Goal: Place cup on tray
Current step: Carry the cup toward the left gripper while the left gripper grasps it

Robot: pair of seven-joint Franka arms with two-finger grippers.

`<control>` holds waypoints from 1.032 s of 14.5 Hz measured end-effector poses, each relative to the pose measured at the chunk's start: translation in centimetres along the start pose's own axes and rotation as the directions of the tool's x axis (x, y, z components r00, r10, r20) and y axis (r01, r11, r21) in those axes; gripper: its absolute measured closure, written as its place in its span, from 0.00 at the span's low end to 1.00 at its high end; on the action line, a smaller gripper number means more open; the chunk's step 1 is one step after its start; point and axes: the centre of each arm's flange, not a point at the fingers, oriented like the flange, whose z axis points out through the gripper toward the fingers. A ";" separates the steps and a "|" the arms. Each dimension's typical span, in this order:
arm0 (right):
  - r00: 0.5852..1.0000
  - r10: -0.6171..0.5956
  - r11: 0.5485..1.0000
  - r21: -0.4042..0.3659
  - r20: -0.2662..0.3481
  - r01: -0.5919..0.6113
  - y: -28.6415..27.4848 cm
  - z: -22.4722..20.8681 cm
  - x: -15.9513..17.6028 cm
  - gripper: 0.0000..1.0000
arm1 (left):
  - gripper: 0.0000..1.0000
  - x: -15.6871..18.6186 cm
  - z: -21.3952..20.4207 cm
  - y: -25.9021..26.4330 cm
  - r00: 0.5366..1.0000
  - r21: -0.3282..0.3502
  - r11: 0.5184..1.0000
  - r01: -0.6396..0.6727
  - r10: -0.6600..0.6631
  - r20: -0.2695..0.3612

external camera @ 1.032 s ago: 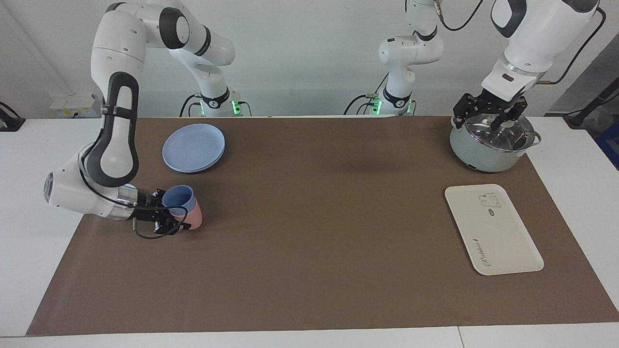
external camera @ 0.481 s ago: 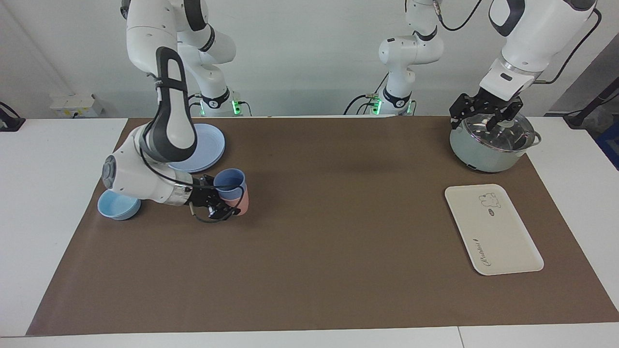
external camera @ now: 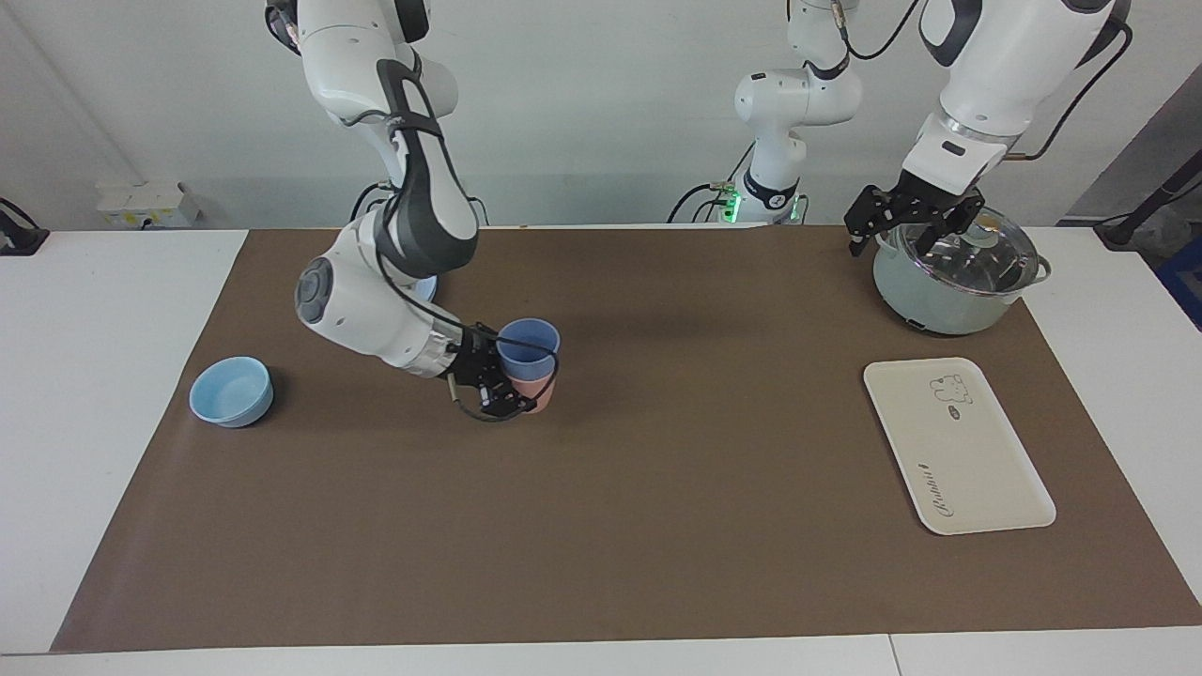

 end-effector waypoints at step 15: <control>0.998 0.056 0.997 0.051 0.009 -0.056 0.8 -0.3 -4.5 0.23 | 0.11 -7.5 5.1 14.7 0.951 -0.287 0.919 0.269 -0.300 -0.071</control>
